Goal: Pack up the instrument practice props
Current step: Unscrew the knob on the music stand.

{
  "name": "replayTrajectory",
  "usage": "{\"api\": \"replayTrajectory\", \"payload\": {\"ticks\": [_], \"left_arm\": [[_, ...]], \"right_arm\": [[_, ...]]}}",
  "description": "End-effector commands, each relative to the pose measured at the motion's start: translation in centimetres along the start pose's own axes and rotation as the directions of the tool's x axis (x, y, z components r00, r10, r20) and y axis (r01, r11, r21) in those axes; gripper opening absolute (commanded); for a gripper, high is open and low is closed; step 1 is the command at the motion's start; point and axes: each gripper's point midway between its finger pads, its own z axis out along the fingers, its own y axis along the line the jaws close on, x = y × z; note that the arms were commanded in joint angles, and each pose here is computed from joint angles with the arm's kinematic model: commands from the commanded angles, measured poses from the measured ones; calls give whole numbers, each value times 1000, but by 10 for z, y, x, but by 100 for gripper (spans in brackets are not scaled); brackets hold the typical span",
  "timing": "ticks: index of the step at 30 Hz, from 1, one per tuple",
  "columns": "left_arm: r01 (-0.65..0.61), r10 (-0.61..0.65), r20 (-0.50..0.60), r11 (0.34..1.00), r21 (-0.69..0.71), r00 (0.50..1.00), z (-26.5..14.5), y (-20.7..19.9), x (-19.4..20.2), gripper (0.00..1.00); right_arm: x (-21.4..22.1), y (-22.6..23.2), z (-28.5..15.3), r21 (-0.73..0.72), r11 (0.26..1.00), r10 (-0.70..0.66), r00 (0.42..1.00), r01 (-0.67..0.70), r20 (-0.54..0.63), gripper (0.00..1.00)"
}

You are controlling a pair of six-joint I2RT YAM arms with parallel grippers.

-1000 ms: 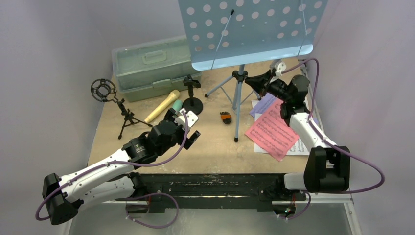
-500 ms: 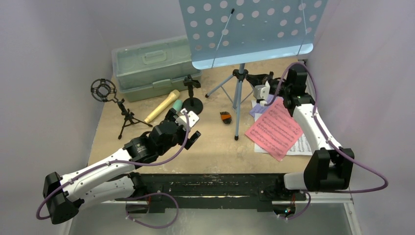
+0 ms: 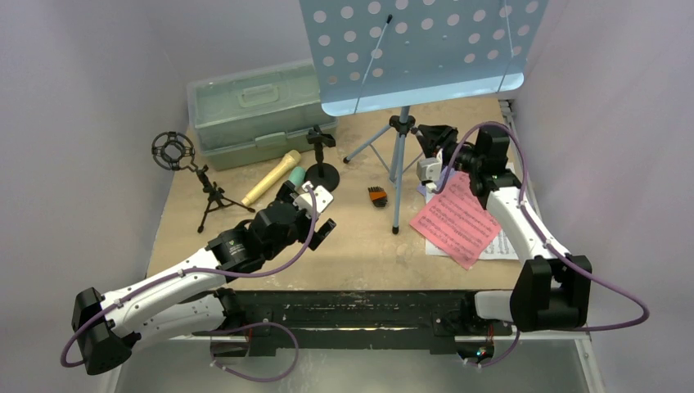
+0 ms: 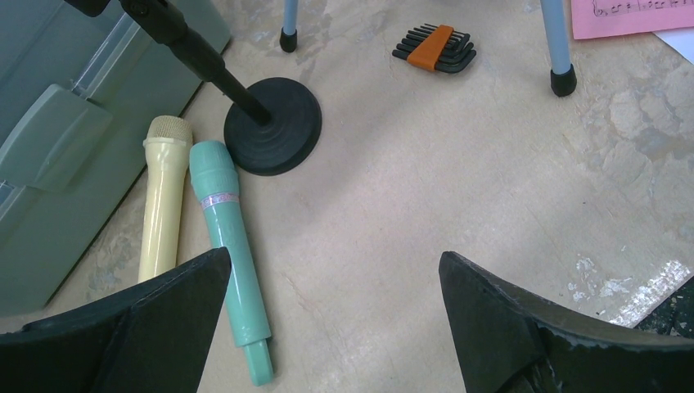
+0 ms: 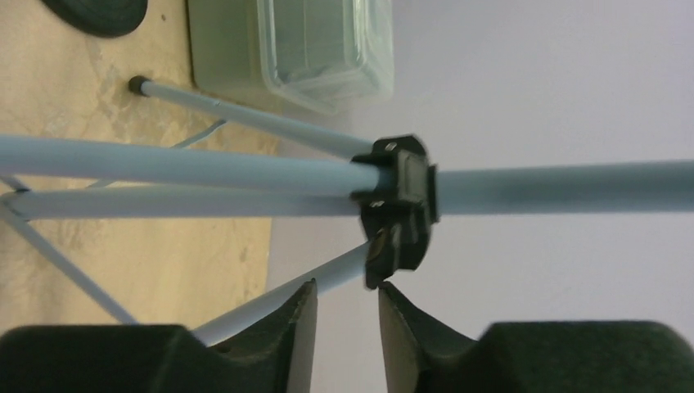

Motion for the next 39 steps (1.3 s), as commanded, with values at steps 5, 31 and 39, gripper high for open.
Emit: {"api": "replayTrajectory", "payload": {"ticks": [5, 31, 39], "left_arm": [[12, -12, 41, 1000, -10, 999, -4, 5, -16, 99], [16, -16, 44, 1000, -10, 999, -4, 6, -17, 99], [13, -13, 35, 1000, -9, 999, -3, 5, -15, 99]], "right_arm": [[7, 0, -22, 141, 953, 284, 954, -269, -99, 52], [-45, -3, -37, -92, -747, 636, -748, -658, 188, 68], [-35, -38, -27, -159, -803, 541, -815, -574, 209, 65]]}}
